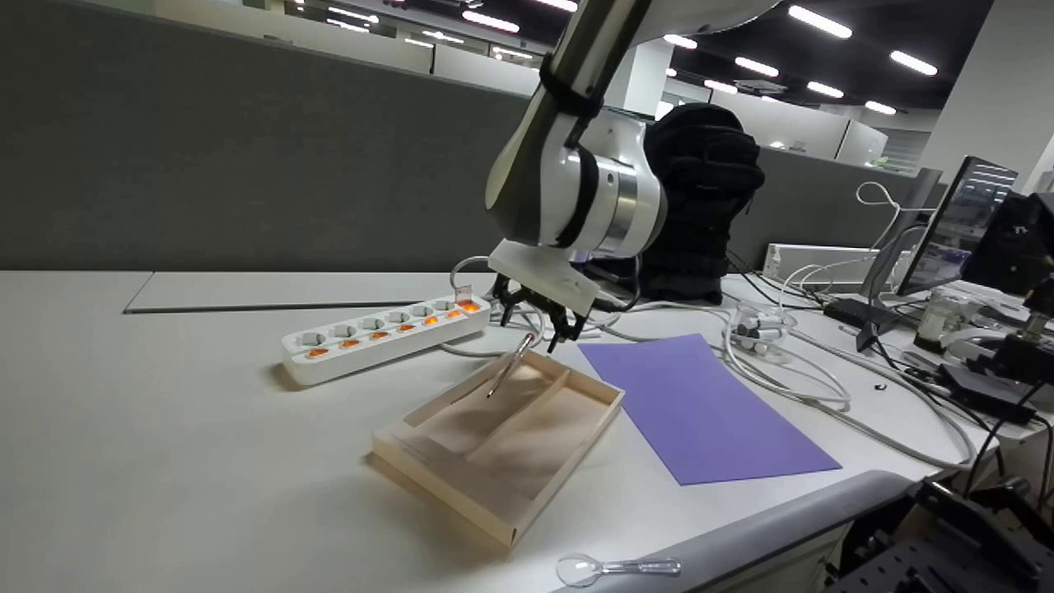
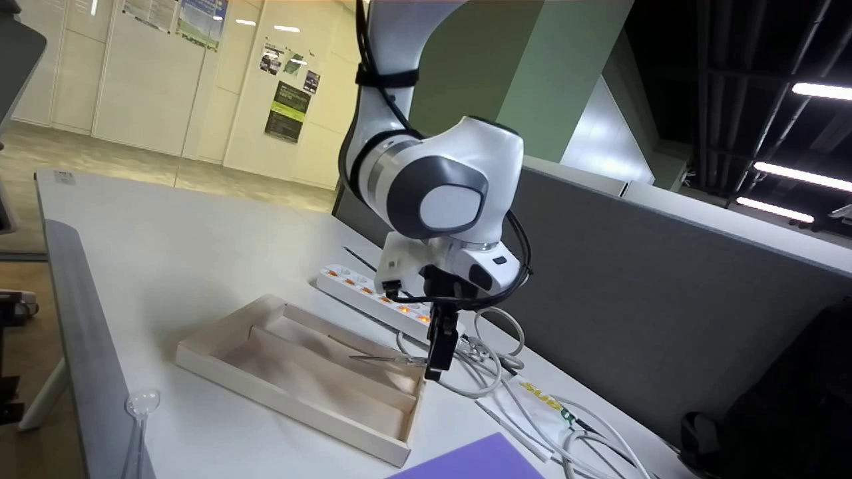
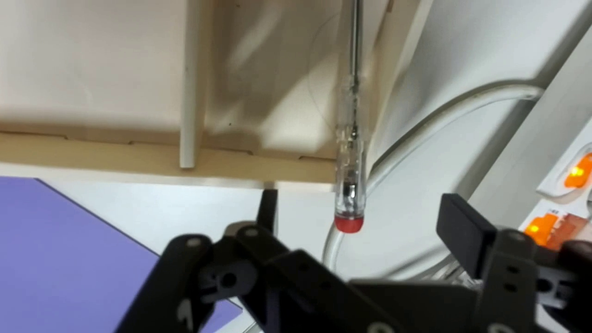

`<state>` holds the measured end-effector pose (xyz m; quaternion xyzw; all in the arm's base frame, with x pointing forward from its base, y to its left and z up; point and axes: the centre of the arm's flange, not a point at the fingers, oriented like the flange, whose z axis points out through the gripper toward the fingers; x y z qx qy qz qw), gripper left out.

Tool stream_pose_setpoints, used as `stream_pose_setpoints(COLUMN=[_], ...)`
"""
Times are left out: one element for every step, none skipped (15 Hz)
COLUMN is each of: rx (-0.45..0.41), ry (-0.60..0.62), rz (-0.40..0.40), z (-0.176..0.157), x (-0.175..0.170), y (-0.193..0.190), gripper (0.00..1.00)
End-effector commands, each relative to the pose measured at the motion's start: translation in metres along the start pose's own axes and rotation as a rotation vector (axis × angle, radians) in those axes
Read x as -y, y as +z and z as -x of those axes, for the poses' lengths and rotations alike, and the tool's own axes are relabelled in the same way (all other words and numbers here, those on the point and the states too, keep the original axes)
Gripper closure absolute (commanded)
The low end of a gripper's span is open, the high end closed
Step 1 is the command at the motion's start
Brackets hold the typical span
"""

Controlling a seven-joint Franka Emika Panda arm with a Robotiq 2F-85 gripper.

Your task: Pick up the screwdriver from the table and put it in the carton tray

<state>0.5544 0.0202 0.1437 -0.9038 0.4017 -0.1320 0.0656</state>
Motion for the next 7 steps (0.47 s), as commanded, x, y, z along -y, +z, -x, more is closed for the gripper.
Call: stream_pose_setpoints(rx=[0.037,0.044,0.064,0.097,0.124,0.153,0.195], ry=[0.068,0.08,0.103,0.112,0.125,0.133,0.131], rz=[-0.03,-0.037,-0.042,-0.054,-0.064,-0.075,-0.076], z=[-0.009,-0.012,-0.015,-0.017,-0.019,-0.021,-0.024], x=[-0.005,-0.006,-0.009,-0.011,-0.013,-0.015,-0.02], y=[-0.021,-0.027,-0.035,-0.043,-0.051,-0.059,-0.068], gripper=[0.0,0.0,0.0,0.0,0.0,0.0,0.0])
